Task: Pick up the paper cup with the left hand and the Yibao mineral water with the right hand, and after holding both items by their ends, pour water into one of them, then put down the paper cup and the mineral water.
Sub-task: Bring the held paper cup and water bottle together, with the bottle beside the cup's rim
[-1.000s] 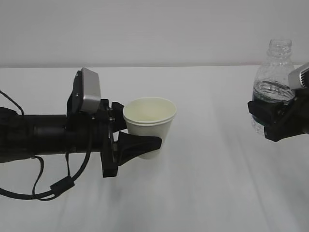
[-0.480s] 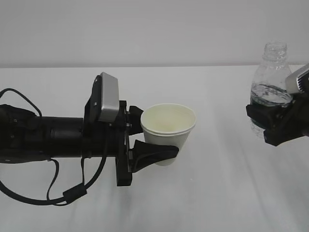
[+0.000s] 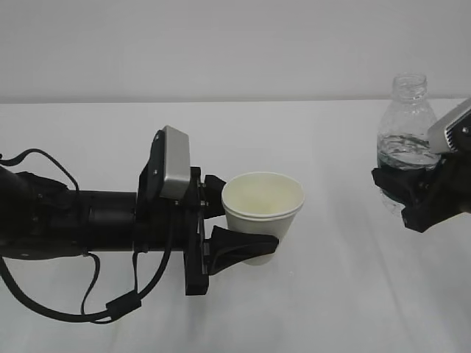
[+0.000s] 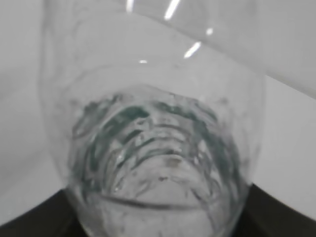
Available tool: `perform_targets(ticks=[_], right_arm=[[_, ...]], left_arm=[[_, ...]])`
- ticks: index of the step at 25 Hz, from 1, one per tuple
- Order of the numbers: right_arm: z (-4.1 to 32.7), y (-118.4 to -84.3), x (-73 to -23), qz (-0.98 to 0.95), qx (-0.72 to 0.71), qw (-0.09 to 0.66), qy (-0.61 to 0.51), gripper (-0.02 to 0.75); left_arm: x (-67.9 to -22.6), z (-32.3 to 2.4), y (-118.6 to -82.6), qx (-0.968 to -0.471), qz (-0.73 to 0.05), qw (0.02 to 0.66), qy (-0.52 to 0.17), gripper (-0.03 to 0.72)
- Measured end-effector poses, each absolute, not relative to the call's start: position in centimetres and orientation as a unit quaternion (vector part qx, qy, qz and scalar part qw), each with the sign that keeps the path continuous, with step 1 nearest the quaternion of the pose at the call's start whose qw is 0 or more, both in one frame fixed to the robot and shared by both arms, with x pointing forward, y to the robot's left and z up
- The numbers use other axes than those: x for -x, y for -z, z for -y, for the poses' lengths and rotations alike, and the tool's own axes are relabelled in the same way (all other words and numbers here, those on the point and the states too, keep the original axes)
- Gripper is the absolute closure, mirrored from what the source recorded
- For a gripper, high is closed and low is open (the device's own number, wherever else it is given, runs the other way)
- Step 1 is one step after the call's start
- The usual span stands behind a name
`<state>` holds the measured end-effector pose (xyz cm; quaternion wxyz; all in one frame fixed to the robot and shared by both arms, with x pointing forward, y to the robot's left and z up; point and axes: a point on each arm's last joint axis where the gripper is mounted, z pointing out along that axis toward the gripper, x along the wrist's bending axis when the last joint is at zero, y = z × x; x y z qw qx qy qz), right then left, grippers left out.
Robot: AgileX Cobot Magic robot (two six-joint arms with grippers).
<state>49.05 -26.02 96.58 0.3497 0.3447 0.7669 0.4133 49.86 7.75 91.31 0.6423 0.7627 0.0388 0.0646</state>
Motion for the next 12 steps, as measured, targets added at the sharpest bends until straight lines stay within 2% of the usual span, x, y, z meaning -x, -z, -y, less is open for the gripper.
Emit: perform_targets(ticks=[12], right_arm=[[26.05,-97.13,-49.72,-0.792,-0.307,0.361,-0.386,0.303]], left_arm=[[-50.73,-7.28,-92.17,-0.754,-0.025,0.651,-0.081,0.268]])
